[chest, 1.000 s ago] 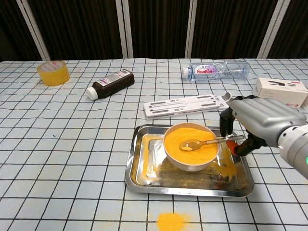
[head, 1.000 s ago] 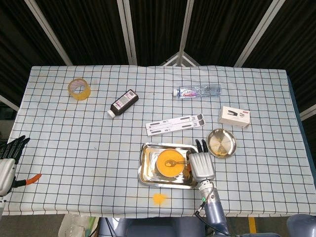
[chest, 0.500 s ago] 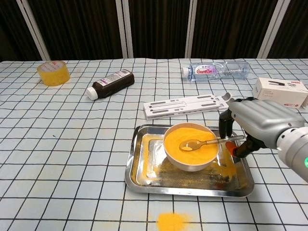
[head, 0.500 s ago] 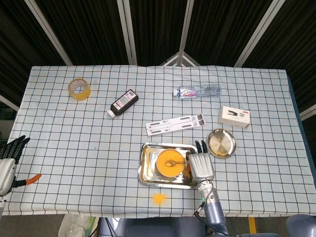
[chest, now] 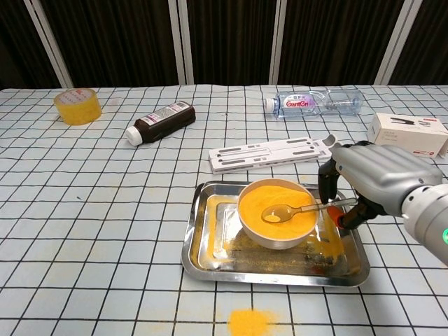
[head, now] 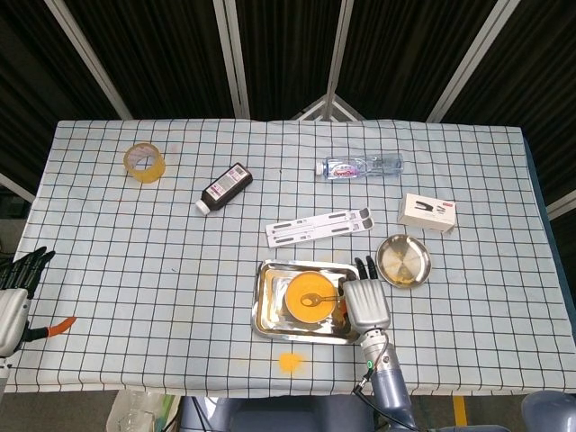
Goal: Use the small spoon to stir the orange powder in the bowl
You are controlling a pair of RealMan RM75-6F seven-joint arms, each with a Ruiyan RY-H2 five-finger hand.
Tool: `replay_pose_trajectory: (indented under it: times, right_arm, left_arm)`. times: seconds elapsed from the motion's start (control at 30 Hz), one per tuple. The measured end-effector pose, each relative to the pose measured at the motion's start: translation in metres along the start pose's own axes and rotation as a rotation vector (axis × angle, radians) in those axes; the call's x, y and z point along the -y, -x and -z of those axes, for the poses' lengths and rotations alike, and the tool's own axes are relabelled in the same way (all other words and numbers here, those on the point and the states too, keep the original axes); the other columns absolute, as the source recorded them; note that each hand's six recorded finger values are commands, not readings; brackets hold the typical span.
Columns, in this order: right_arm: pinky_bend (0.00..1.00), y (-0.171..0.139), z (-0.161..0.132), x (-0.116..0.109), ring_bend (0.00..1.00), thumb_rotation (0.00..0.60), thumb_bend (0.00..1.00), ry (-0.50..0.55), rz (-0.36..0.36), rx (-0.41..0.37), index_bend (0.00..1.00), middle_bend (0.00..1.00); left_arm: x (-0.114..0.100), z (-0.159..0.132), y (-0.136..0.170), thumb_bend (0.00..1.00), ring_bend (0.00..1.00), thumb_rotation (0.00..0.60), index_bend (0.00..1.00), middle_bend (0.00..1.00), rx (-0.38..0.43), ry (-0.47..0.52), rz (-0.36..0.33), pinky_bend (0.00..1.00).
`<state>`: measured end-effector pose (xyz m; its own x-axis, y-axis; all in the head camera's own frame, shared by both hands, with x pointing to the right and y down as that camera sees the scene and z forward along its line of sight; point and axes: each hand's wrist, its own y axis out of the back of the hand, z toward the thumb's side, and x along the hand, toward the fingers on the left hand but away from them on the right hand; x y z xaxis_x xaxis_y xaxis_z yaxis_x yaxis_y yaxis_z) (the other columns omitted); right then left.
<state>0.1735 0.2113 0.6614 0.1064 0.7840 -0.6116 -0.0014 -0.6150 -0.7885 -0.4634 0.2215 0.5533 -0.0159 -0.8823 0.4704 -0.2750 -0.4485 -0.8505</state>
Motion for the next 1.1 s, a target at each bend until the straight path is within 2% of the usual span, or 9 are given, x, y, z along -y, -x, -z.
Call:
replay_pose_trajectory:
  times: [0.53, 1.1]
  right_arm:
    - [0.00, -0.0012, 0.0005, -0.0029, 0.19, 0.600, 0.56, -0.001, 0.011, 0.002, 0.61, 0.54]
    - [0.00, -0.0037, 0.0024, -0.0066, 0.21, 0.600, 0.59, -0.006, 0.020, 0.007, 0.64, 0.57]
  left_arm:
    - [-0.0001, 0.0001, 0.0000, 0.00, 0.00, 0.600, 0.00, 0.00, 0.000, 0.001, 0.000, 0.00]
    - [0.0000, 0.0000, 0.0001, 0.00, 0.00, 0.600, 0.00, 0.00, -0.001, 0.004, 0.002, 0.00]
